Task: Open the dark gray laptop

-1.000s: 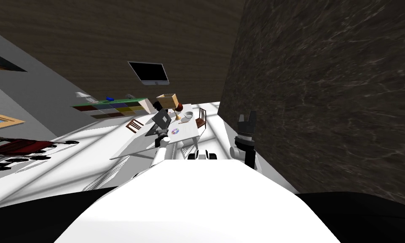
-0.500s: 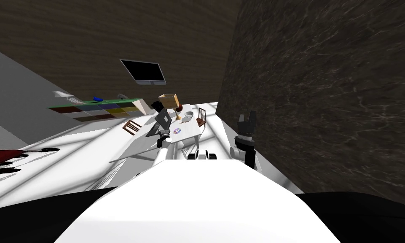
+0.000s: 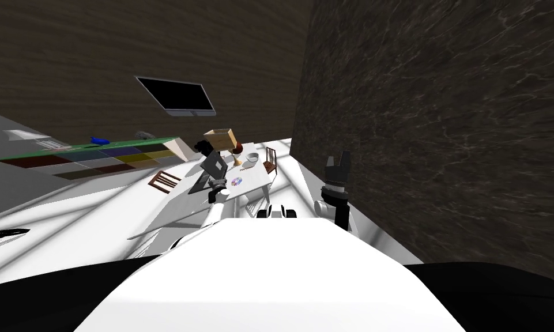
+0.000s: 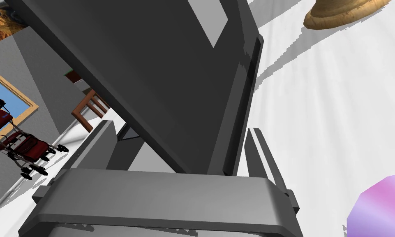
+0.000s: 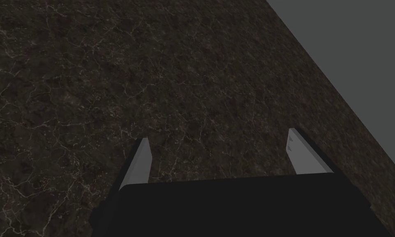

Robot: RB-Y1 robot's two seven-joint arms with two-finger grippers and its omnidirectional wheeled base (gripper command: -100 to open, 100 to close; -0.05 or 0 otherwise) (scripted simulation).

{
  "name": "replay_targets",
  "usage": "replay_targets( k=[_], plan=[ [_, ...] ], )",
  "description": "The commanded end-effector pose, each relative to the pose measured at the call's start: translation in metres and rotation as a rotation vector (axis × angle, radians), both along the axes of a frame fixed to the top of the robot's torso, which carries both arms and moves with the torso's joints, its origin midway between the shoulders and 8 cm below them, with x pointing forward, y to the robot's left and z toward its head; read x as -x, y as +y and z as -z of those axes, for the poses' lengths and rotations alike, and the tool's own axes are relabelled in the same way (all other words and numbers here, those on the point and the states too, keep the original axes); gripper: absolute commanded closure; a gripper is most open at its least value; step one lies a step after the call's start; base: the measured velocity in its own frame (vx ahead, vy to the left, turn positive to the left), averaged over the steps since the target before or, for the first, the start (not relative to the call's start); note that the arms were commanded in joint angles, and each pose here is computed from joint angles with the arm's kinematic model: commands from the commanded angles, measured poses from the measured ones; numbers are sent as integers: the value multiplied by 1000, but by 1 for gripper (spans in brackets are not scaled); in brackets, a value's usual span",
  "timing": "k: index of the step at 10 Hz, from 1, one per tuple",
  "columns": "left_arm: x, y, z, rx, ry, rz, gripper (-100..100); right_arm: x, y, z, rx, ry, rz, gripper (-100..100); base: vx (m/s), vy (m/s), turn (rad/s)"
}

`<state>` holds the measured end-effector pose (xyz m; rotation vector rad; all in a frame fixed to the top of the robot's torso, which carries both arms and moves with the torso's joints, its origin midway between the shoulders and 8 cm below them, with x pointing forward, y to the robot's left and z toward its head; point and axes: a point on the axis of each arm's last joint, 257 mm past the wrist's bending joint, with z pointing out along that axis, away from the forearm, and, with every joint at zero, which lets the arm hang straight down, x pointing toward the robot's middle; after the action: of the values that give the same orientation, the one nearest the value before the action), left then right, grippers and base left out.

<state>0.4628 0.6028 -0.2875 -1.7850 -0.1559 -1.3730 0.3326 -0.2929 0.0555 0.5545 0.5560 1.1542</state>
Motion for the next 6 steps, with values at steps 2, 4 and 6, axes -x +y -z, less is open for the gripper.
replay_targets(
  k=[2,4,6],
  plan=[
    [-12,-26,2,-1,0,41,100,0,0,0,0,0,0,0,12,3,242],
    [-27,-60,1,-3,-1,92,100,0,0,0,0,0,0,0,28,2,271],
    [-26,-59,-2,-2,-1,95,100,0,0,0,0,0,0,0,18,-1,105]
  ],
)
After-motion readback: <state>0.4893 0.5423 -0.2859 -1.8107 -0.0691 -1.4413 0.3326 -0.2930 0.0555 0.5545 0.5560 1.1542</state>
